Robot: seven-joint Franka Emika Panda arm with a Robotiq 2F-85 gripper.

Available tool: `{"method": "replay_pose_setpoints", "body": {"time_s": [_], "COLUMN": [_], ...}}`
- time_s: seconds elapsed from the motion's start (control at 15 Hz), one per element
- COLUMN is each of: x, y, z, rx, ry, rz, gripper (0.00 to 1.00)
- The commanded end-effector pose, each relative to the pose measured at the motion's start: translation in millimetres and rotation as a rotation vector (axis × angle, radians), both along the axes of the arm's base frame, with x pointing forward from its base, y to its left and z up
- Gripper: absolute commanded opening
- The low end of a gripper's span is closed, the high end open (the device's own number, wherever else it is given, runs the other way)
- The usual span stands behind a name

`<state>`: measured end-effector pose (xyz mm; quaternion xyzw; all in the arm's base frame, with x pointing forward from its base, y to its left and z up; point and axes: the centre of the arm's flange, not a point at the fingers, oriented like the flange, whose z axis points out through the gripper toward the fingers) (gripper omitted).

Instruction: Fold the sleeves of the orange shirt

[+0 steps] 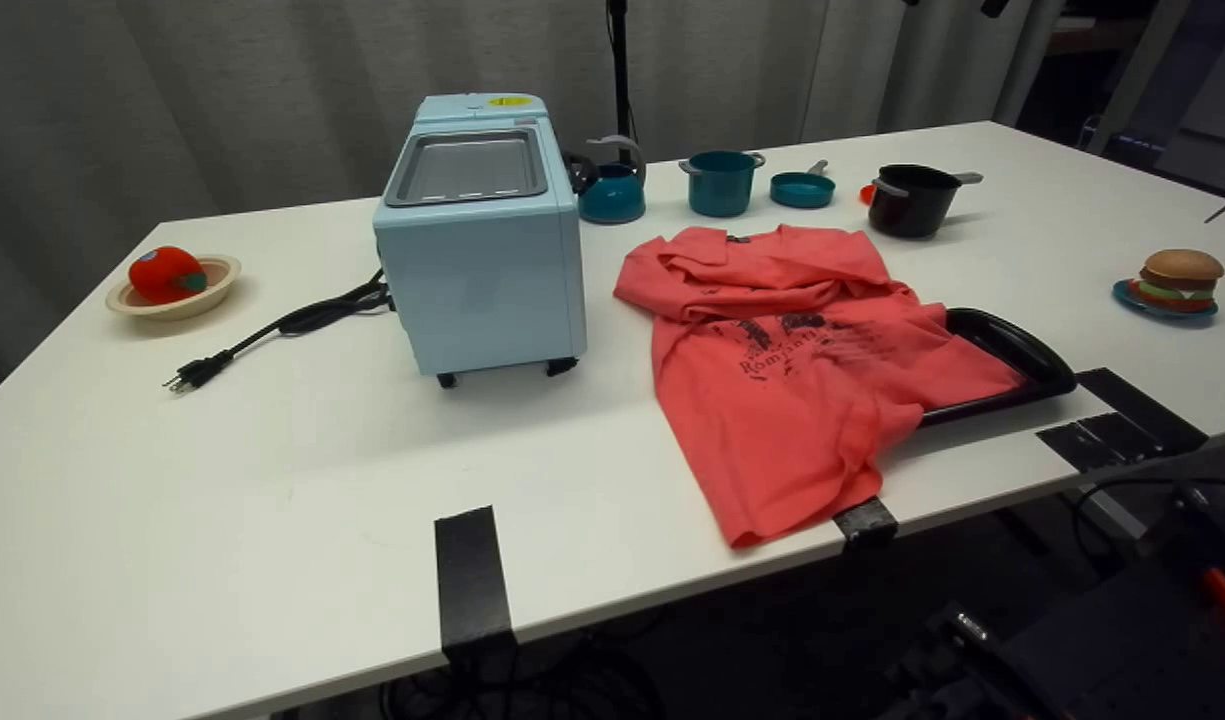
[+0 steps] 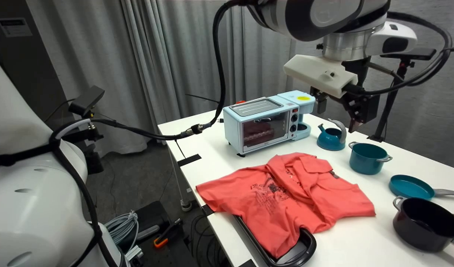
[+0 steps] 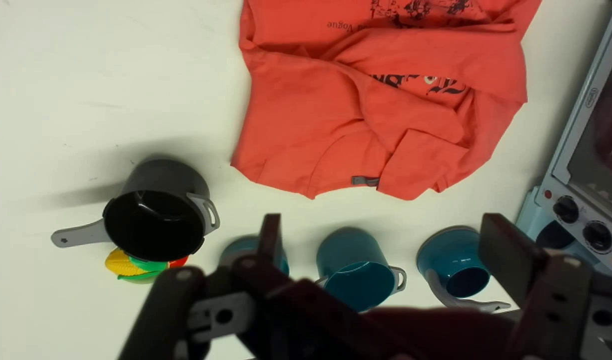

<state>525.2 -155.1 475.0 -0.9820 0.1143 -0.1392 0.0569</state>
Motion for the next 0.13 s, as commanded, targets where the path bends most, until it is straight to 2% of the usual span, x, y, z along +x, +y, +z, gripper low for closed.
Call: {"method": "replay_pose_setpoints", "body": {"time_s": [0.0,0.07], "x": [0.0,0.0], "y": [0.0,0.0], "z": [0.1,0.0], "rx": [0.0,0.0], "ry": [0.0,0.0], "rz": [0.0,0.0], "gripper": [1.0,1.0]}}
